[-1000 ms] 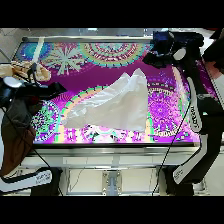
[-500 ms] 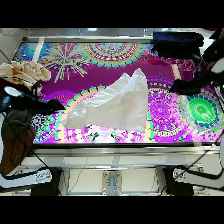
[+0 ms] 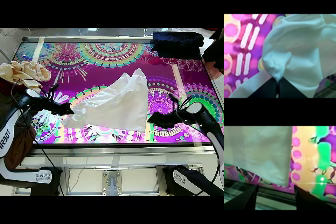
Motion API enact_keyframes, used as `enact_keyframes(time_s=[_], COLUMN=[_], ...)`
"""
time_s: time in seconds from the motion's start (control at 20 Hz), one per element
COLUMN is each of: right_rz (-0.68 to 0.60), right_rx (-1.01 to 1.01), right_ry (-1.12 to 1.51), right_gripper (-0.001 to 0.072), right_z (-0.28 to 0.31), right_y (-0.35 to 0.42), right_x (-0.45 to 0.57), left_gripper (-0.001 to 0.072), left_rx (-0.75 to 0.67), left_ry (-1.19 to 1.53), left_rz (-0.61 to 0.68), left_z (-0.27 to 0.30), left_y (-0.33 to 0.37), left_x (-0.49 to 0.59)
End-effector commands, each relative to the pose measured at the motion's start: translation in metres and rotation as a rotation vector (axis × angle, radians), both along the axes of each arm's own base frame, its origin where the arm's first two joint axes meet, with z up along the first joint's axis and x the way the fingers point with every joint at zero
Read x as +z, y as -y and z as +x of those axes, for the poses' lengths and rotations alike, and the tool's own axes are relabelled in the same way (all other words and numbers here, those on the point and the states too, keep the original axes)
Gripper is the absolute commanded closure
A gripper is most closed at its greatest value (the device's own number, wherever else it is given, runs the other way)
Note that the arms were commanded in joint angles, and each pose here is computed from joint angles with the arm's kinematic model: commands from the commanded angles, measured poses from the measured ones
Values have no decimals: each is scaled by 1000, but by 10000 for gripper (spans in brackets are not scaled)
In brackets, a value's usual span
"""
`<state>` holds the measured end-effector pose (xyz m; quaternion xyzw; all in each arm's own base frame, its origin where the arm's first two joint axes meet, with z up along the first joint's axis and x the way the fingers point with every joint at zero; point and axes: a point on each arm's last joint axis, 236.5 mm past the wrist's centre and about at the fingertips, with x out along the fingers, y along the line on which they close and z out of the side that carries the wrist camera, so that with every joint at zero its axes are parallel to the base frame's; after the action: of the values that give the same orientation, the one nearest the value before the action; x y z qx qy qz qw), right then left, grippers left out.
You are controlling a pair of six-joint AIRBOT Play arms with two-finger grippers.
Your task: Fold the shirts.
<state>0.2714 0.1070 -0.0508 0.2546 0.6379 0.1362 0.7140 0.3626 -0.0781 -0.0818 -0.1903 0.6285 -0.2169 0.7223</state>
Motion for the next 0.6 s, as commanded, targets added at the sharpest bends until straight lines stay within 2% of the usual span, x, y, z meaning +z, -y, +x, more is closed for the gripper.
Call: enact_keyframes(time_s=[0.0,0.1,0.2,0.55], right_rz=[35,24,71,160], right_rx=[-51,-172,-294,-240], right_ry=[-14,0,-7,-21], right_gripper=[230,230,230,230], right_z=[-13,-6,-1,-18], right_y=[-37,-48,-65,-112], right_x=[-22,-36,-41,-25], left_gripper=[699,698,699,699], left_rx=[20,18,14,4], left_ry=[47,68,90,119], left_rz=[-25,-23,-21,-20], left_z=[16,19,19,18], left_y=[7,7,7,8], left_x=[10,18,28,41])
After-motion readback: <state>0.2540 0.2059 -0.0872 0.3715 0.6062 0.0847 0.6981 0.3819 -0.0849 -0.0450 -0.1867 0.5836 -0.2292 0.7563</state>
